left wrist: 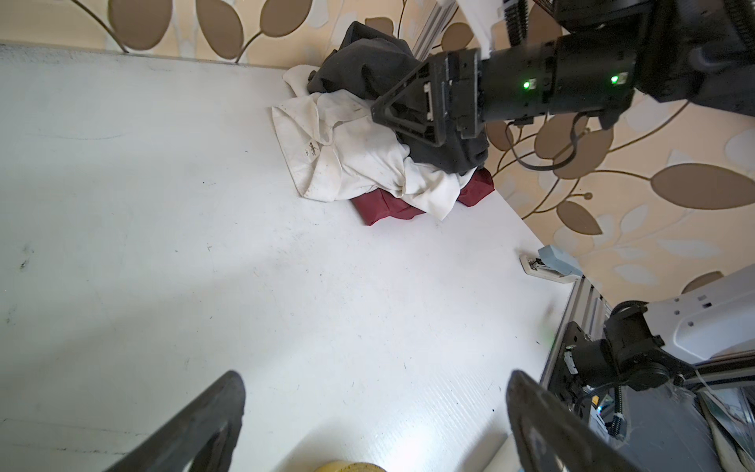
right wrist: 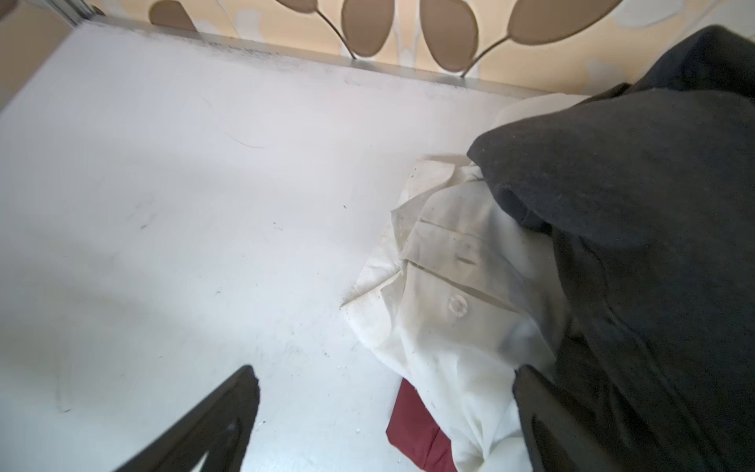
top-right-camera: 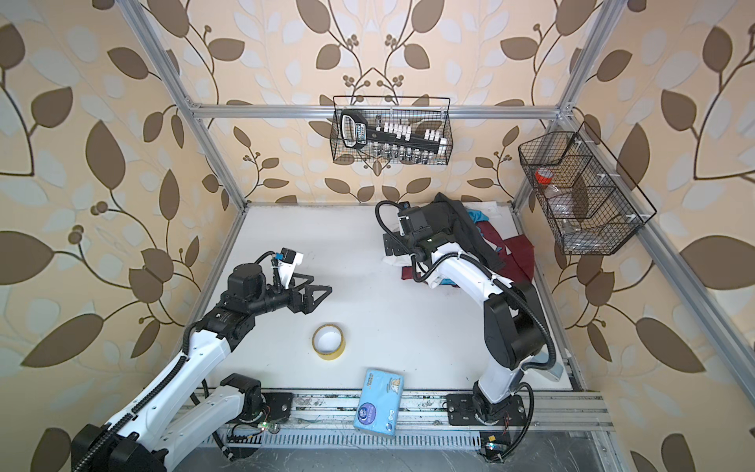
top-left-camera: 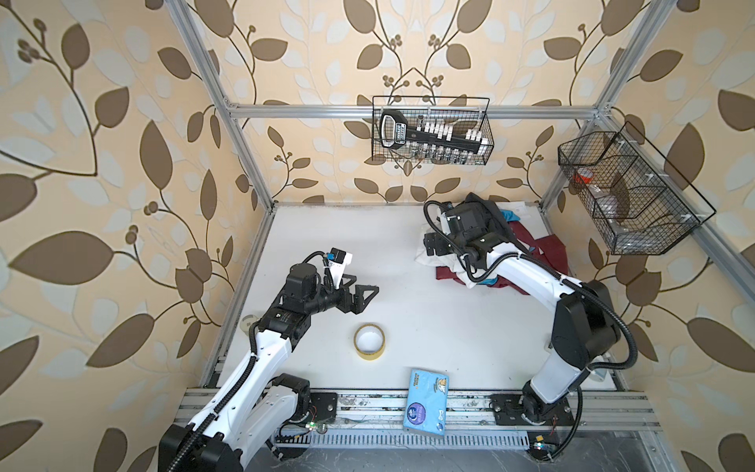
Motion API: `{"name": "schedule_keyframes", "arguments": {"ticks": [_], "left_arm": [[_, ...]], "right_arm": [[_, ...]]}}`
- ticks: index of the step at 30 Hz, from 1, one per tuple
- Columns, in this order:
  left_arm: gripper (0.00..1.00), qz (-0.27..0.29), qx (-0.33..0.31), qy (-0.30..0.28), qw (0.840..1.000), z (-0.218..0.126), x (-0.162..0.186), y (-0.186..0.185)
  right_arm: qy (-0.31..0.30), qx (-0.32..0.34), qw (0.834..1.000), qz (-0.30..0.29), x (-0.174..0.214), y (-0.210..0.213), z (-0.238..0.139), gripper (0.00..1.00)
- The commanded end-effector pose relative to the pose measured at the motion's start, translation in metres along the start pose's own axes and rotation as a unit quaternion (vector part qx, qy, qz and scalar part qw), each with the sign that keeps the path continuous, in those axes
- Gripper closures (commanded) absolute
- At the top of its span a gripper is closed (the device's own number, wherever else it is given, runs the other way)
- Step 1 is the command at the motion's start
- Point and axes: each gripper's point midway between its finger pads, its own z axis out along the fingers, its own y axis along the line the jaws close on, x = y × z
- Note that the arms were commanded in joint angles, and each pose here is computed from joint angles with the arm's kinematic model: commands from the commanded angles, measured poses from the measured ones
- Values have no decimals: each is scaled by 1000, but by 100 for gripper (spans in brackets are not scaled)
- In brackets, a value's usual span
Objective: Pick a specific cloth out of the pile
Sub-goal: 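Reach the right gripper toward the clothes pile while the left arm lifts slightly, then lower the right gripper into the pile and grasp the white shirt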
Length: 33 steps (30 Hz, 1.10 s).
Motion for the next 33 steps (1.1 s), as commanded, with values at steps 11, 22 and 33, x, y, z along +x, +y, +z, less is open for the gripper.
{"name": "schedule_keyframes", "arguments": {"ticks": [11,22,33], "left_arm": [[1,43,11,-20,999,-9,-20,-16],[1,45,-1,-24,999,-11,-22,-14],[1,49,-8,-31,998,-13,-23,-13]], "right_arm": [[50,116,990,-57,16,-26,42,7],[73,170,978,-92,25,-38,74,0],[99,170,976,-91,41,-41,109,8]]}}
